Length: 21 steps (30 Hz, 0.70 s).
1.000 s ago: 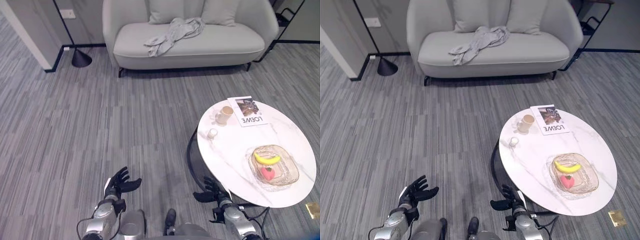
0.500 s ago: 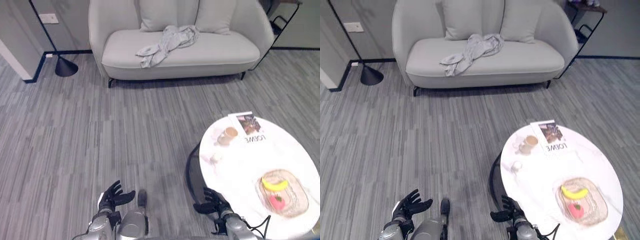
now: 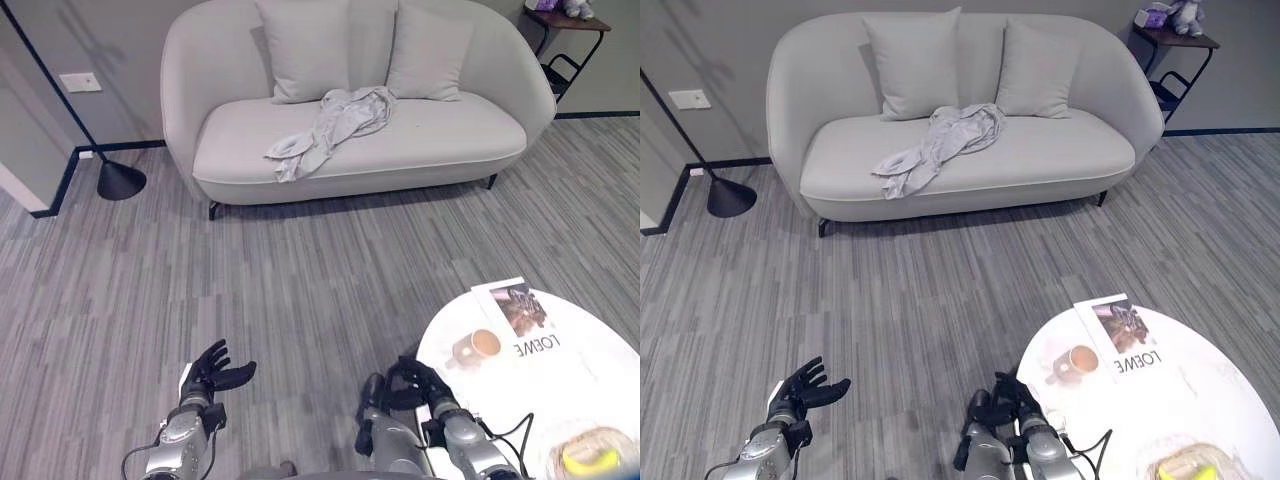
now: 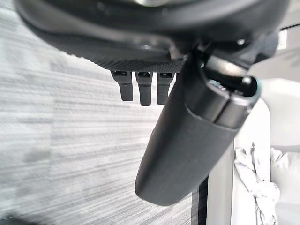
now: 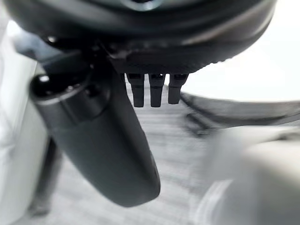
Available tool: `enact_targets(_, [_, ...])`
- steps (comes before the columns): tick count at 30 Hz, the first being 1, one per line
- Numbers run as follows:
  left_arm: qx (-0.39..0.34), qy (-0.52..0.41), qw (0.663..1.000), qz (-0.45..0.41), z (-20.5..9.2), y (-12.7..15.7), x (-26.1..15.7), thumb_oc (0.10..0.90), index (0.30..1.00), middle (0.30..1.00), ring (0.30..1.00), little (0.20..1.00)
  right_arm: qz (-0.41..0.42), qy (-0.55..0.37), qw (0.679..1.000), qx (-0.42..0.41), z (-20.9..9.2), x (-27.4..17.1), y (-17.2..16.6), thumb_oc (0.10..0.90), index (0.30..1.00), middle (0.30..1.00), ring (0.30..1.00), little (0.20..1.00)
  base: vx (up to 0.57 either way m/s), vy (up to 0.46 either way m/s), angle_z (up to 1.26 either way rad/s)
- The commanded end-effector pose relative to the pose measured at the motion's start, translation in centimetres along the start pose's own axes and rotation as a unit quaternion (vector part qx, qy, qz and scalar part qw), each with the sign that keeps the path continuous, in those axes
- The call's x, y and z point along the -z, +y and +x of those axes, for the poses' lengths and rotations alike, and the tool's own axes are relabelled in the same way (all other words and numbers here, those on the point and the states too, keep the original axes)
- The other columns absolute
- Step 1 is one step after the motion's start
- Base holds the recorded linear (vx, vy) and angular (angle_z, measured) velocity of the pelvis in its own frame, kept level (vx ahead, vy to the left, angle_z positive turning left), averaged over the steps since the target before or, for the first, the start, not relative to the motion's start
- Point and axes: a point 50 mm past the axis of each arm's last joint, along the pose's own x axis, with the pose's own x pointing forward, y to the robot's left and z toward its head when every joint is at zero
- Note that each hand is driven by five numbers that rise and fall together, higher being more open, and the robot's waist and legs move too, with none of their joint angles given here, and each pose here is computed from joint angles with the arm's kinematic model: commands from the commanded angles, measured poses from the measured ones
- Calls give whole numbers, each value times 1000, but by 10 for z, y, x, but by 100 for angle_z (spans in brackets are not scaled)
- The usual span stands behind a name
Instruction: Hang the clothes on the sofa on the clothes rack.
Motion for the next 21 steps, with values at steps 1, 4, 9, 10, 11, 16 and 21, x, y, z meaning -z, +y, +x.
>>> enact_targets(1, [42, -87, 995, 24, 6, -21, -37, 800, 900, 900, 900, 900, -18, -38, 999, 21, 2, -16, -13, 800, 900, 900, 900, 900, 803, -368, 28])
enact_targets(4, [47, -83, 995, 16, 5, -22, -34, 800, 900, 900, 900, 900, -1, -31, 999, 31, 1, -10, -21, 800, 900, 900, 900, 900, 542, -379, 44])
enact_targets(9, [44, -66, 997, -1, 4, -22, -27, 800, 900, 900, 900, 900, 7, -54, 997, 50, 4, -26, -34, 800, 900, 900, 900, 900, 425, -255, -31])
enact_targets(10, [42, -64, 997, -9, 3, -22, -25, 800, 900, 900, 900, 900, 12, -62, 997, 46, 5, -31, -33, 800, 900, 900, 900, 900, 442, 1, -34])
enact_targets(11, [45, -65, 997, -13, 2, -23, -24, 800, 900, 900, 900, 900, 15, -69, 997, 44, 5, -34, -33, 800, 900, 900, 900, 900, 498, 59, -53])
enact_targets(16, [50, -60, 997, -14, -2, -25, -18, 800, 900, 900, 900, 900, 10, -106, 993, 46, 5, -51, -36, 800, 900, 900, 900, 900, 543, 130, -63])
enact_targets(21, [18, -40, 999, -26, -5, -8, -5, 800, 900, 900, 900, 900, -16, -134, 991, 17, 6, -68, -22, 800, 900, 900, 900, 900, 609, 181, -12])
